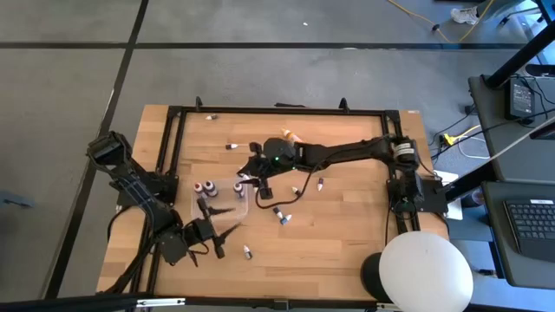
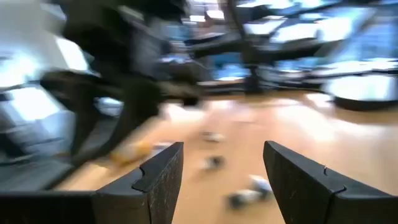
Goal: Pick & Place food coloring
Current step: Put the bottom small purple food coloring bottle into the transparent bin
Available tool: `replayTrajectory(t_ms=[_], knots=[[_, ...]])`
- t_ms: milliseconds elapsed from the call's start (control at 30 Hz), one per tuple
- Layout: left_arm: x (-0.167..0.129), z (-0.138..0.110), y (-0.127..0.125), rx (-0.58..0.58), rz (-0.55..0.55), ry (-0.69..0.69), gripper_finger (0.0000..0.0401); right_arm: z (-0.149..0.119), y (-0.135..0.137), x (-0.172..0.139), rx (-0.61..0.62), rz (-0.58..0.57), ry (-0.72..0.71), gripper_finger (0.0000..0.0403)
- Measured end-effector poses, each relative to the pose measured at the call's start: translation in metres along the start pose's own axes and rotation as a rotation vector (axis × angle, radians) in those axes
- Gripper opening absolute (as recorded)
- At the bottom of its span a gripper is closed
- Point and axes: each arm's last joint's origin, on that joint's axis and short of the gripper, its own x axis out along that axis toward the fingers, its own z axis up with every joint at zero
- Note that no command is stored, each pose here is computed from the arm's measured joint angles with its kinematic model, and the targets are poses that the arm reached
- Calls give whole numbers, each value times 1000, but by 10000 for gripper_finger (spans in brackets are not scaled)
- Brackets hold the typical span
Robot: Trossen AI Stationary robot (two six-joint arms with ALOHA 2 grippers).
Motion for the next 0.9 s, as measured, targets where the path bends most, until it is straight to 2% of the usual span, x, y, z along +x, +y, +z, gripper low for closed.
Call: replayTrajectory(t_ms=[100, 233, 367, 467, 533, 700, 900], knots=[[6, 0, -4, 28, -170, 22, 218, 10, 3, -17, 8, 15, 43, 148], [28, 5, -4, 14, -331, 91, 216, 22, 6, -42, 22, 32, 99, 148], [46, 10, -3, 82, -429, 325, 215, 31, 11, -69, 38, 41, 123, 148], [56, 16, 3, 104, -437, 509, 214, 22, 20, -83, 46, 30, 66, 148], [60, 20, 6, 125, -479, 579, 214, 13, 29, -95, 49, 16, 18, 148], [66, 21, 6, 172, -662, 623, 214, -12, 46, -116, 37, -138, -100, 148], [78, 4, -1, 178, -714, 703, 214, -37, 56, -132, 114, -227, -170, 148]])
